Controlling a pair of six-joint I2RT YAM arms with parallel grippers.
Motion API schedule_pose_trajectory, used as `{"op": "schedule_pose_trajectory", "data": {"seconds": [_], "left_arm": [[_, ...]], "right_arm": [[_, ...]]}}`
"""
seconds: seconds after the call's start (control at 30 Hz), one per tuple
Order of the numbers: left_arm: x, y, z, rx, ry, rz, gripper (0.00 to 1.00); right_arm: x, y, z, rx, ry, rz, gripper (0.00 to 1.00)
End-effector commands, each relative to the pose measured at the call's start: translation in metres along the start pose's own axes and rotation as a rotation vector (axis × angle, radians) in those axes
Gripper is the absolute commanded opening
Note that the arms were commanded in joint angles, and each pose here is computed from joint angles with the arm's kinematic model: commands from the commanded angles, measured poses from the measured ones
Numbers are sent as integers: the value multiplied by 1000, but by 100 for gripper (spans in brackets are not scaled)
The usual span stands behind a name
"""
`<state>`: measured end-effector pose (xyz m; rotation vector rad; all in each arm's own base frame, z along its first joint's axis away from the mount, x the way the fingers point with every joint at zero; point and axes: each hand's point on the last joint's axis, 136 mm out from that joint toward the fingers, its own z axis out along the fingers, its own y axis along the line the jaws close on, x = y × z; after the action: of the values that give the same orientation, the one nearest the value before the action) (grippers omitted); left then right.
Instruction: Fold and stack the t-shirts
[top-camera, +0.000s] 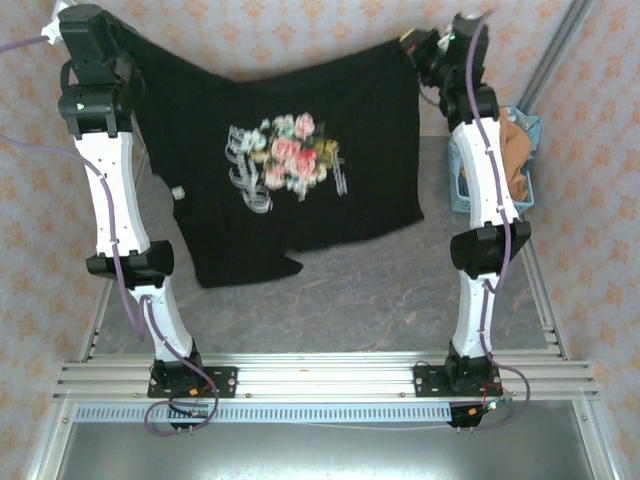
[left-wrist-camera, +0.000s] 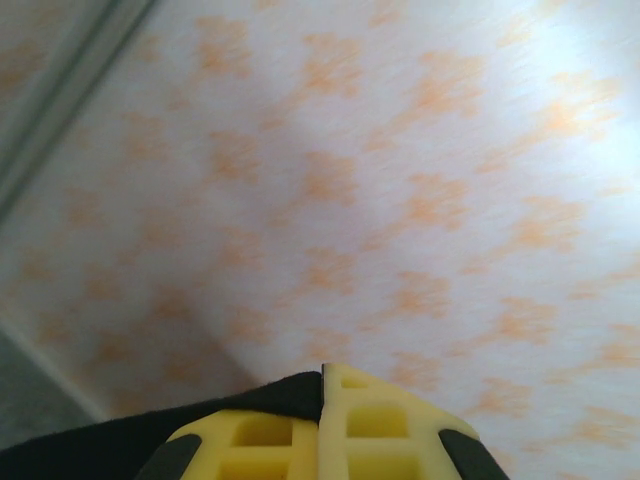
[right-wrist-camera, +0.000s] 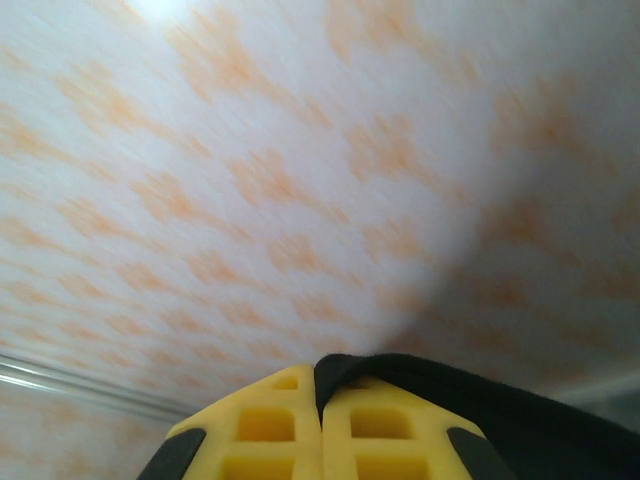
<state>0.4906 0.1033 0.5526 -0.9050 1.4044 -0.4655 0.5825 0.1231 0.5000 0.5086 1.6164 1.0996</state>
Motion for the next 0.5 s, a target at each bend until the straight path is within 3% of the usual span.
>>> {"op": "schedule_pose_trajectory", "data": {"seconds": [0.0,0.1,0.2,0.37,0.47], "left_arm": [[-63,-77,-77,285,-150,-81,0],[-82,-92,-121,334,-198,-69,0],[-60,-76,-133,264,-99,-42,0],[23,-2,-147,26,97,26,0],[105,78,-165,-175,277,19,0]], "right_arm": [[-77,57,-50,-155,-210,24,0],[-99,49,-62,-146,-242,50,0],[-90,29,-63,-68,-181,24,0],[-33,-44,-61,216,40,-21,0],[27,-105,-69,429,201,-37,0]]}}
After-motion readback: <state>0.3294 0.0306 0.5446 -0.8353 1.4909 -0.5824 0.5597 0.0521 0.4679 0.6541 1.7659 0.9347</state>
